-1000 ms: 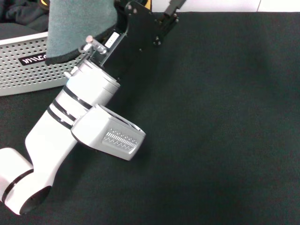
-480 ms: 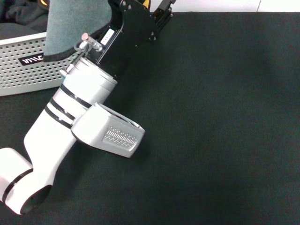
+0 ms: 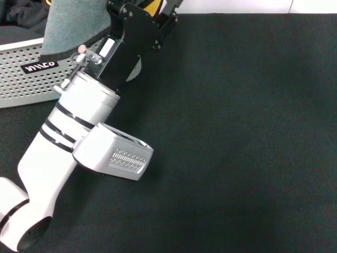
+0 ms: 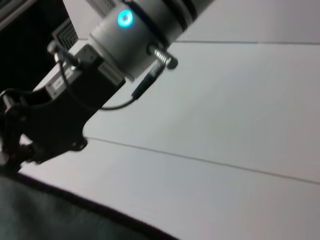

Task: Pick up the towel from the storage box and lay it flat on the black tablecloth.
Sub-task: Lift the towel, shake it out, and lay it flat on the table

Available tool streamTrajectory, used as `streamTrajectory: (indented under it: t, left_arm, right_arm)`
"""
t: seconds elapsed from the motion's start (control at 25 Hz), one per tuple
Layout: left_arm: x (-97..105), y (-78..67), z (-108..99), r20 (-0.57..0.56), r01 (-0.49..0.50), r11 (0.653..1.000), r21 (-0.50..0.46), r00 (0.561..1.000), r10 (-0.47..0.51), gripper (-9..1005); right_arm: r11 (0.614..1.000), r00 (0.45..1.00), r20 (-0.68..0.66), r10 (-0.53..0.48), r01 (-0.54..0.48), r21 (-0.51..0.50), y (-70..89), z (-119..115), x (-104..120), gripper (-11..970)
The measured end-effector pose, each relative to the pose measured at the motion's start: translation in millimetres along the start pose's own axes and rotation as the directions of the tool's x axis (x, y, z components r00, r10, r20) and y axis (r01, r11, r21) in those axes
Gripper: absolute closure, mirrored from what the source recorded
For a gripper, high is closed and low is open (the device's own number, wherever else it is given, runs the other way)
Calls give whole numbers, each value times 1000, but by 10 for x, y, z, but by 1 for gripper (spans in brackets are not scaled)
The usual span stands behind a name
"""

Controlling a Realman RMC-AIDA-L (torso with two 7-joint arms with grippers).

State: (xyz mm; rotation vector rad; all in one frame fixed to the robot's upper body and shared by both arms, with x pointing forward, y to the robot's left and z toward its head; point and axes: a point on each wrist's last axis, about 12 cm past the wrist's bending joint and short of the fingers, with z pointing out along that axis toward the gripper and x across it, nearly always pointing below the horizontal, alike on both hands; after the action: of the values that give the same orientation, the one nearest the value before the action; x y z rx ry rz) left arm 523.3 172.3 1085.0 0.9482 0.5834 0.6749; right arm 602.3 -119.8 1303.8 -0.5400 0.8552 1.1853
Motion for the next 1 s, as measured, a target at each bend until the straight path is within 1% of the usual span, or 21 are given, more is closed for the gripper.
streamTrajectory:
  t: [0.32,0.64,1.0]
  left_arm:
    - [18,72,-88,-25,-21,998,-60,1000,20,296]
    - [39,84,-104,-48,-44,997,-69,998,41,300]
    - [-30,86,-145,-17,-36,996,-79,999,35,304]
  right_arm:
    - [1000,1000,14,8,-9,12,-28,-79,-12,952]
    - [999,999,37,28,-29,29,-76,-180,-14,952]
    - [994,998,53,40,-46,103,-225,-314,-9,952]
